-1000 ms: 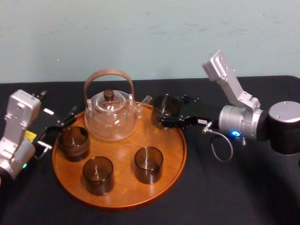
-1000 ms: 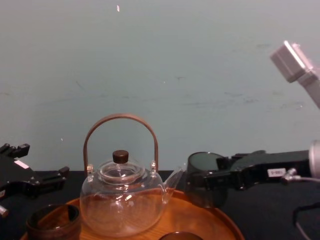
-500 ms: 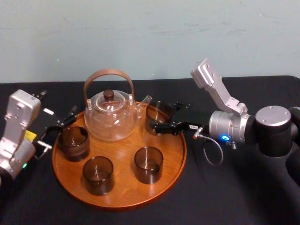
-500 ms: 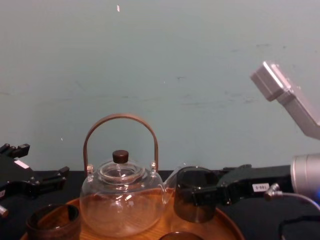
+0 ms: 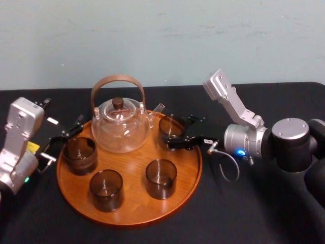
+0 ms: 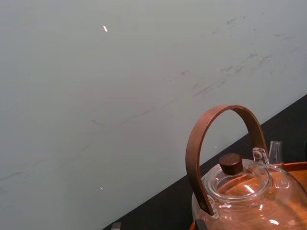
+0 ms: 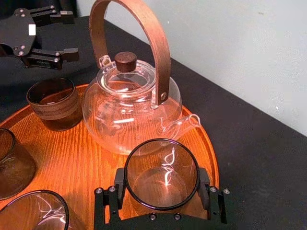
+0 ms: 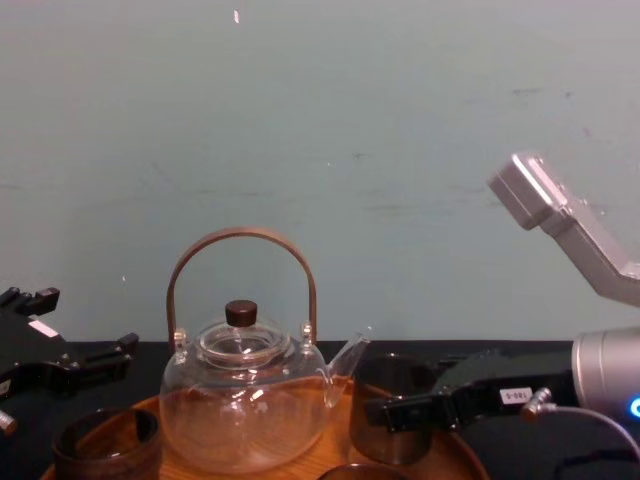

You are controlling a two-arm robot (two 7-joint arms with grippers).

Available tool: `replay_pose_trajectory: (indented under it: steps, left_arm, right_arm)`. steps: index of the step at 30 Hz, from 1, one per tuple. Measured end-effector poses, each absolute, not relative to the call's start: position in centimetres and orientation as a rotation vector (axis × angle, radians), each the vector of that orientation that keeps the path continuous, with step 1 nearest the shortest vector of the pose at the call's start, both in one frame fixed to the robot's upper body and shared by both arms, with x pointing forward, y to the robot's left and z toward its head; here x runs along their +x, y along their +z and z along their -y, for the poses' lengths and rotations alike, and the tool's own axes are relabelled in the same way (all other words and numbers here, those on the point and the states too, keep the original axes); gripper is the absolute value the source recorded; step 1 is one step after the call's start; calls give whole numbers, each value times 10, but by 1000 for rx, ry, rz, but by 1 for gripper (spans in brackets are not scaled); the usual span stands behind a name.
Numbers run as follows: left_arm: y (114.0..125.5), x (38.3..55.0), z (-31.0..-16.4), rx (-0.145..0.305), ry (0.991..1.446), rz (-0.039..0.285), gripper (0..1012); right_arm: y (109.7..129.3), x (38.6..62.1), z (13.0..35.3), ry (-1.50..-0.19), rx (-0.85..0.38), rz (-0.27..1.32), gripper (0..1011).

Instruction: Pick up the glass from the table and place it on the tray.

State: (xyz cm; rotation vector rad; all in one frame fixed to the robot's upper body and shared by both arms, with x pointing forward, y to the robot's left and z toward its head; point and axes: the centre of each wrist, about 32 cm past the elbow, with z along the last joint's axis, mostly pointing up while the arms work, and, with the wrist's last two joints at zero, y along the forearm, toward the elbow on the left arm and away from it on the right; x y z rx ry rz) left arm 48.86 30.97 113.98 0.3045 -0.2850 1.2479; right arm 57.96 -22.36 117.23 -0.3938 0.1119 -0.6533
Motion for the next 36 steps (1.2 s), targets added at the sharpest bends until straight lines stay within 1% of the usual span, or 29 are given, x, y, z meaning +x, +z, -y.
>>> replay_pose_trajectory:
  steps: [17, 28, 30, 32, 33, 36]
  left_arm:
    - [1140, 489, -310, 305, 1248, 285, 1001]
    - [1140, 489, -310, 305, 1248, 285, 1001]
    - [1140, 489, -310, 305, 1248, 285, 1001]
    - [1140, 489, -310, 304, 1248, 285, 1001]
    - [1140, 489, -310, 305, 1248, 285, 1001]
    - [1140, 489, -310, 304, 1248, 285, 1001]
  right_arm:
    - [1166, 579, 223, -662, -418, -112, 899]
    - [1166, 579, 223, -662, -417, -112, 899]
    - [1166, 579, 223, -662, -417, -112, 913]
    - [1166, 579, 223, -662, -416, -112, 958]
    - [1166, 579, 223, -662, -416, -112, 998]
    - [1166, 579, 224, -662, -416, -113, 1002]
